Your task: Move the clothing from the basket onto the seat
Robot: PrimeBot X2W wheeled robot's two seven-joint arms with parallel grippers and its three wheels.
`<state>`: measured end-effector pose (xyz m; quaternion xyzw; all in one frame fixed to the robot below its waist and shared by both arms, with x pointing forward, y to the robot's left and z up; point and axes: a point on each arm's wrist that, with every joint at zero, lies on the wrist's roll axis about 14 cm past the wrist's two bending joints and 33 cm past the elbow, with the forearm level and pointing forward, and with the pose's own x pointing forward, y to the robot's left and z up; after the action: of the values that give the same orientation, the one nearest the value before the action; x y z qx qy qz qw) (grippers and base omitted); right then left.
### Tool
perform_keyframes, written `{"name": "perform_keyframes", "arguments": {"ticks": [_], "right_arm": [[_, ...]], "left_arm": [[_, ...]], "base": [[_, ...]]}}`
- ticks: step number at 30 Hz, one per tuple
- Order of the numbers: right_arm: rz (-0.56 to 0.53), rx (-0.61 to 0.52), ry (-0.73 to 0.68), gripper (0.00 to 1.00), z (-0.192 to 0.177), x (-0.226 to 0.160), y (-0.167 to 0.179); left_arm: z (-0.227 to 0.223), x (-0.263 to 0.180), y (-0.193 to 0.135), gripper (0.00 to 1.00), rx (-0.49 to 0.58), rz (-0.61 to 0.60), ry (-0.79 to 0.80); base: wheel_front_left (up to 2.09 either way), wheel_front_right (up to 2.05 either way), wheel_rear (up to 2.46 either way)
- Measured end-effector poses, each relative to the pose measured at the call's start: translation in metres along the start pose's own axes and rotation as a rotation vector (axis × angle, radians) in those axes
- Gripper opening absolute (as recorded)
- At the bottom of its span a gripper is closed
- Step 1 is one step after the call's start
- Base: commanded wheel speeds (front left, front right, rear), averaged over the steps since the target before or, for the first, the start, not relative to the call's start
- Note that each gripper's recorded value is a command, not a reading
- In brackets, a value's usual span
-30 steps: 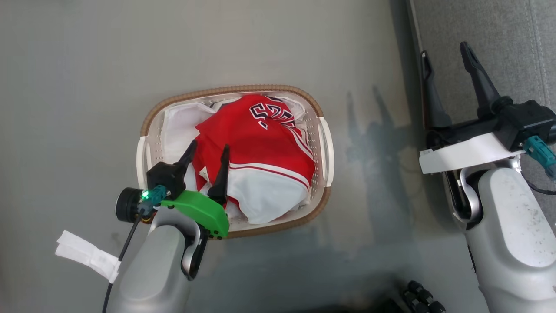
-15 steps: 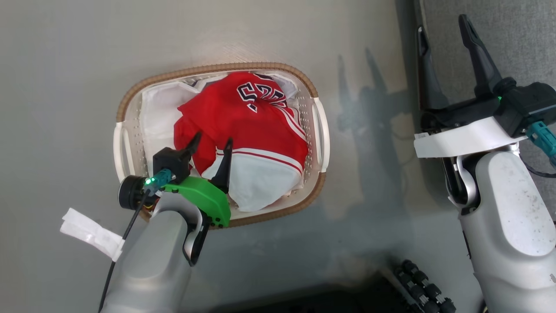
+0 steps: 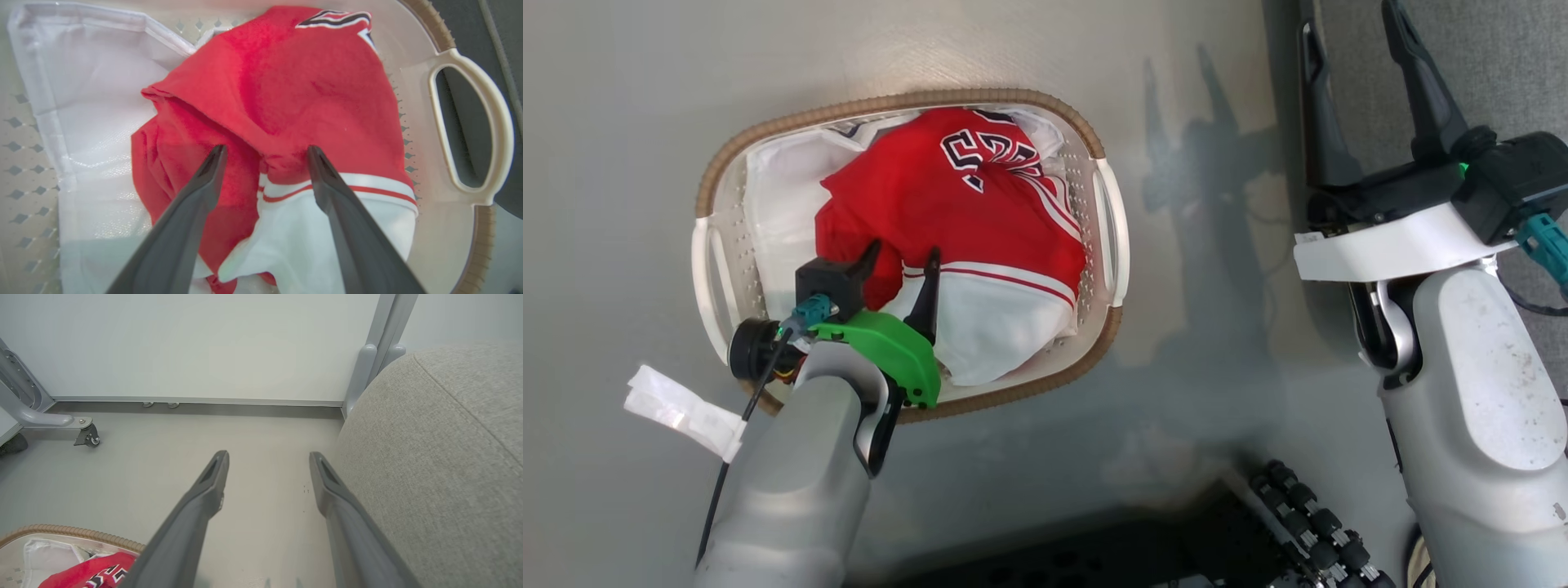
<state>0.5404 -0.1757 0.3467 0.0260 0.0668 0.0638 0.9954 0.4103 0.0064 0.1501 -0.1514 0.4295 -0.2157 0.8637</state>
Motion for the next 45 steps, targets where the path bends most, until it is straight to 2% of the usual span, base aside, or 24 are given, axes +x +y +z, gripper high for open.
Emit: {"name": "perform_keyframes", "arguments": {"ticks": [31,45], "right_arm": [[-0.009,0.002,0.062,1.00,-0.038,0.004,-0.003],[0.000,0.003,0.087,1.00,-0.052,0.004,-0.001]], "left_arm": [[-0.016,0.037,0.011,1.00,0.007,-0.014,0.054],[-0.026,0.039,0.022,1.00,0.005,0.009,0.085]], "base": [[0.00,0.00,0.00],[0.00,0.00,0.00]]}}
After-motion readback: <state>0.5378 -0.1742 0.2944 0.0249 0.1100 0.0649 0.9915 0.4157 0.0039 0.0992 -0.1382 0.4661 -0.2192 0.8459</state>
